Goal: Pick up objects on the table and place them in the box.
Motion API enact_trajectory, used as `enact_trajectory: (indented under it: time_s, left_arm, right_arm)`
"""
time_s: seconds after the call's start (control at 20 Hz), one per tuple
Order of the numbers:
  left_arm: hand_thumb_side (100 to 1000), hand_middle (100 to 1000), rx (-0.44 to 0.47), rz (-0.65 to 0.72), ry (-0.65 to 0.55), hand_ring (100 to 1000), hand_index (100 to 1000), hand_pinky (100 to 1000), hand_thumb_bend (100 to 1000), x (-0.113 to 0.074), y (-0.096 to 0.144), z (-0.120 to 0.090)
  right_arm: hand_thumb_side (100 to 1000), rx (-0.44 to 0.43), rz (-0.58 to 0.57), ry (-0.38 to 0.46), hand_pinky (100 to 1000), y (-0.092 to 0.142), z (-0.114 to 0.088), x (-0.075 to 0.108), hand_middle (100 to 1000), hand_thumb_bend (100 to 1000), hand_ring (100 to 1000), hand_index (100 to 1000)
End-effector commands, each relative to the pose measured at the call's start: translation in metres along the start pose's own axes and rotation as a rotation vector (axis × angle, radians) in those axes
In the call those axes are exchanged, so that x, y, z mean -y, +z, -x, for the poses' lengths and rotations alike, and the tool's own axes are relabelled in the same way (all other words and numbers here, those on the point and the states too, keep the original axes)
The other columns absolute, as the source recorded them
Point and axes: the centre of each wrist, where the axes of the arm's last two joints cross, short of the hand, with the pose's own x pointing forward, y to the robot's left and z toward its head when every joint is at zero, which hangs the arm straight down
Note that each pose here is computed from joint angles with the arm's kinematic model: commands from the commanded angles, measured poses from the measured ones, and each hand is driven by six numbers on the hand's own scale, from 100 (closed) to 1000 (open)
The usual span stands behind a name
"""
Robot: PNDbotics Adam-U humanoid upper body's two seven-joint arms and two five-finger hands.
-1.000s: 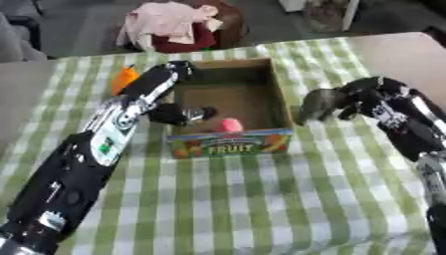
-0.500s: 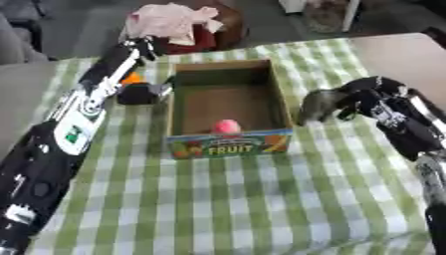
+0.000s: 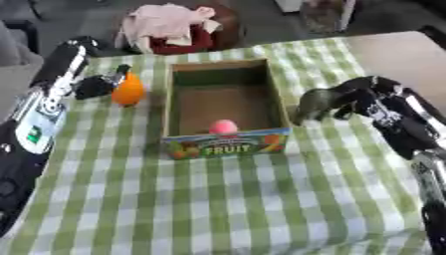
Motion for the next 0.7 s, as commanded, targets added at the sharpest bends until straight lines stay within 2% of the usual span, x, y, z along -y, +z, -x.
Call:
enact_trajectory:
  time_s: [0.05,0.25,0.45,0.6,0.7]
  left_arm:
    - [620,738,-0.08,-0.01,0.009,744,823,664,358,-0.001,0.0,0.016]
    - [732,738,-0.135,-0.012,0.032,743,825,660,479,0.007,0.002,0.028]
    - [798,729,-0.171,-0.024,0.042,733,824,651,556,0.009,0.005,0.036]
    - [795,693,-0.185,-0.028,0.047,703,809,632,554,0.01,0.006,0.04]
    - [735,647,-0.194,-0.033,0.047,667,789,618,479,0.01,0.006,0.042]
  right_arm:
    - [462,0.017,-0.009,0.026,575,-0.002,-0.007,0.004,671,188,633,697]
    - [460,0.031,-0.023,0.025,575,-0.006,-0.009,0.002,671,185,633,697]
    - [460,0.048,-0.037,0.028,574,-0.009,-0.011,0.002,671,182,633,697]
    - [460,0.058,-0.043,0.03,574,-0.011,-0.012,0.002,671,178,633,697]
    - [460,0.066,-0.048,0.032,574,-0.012,-0.013,0.001,671,177,633,697]
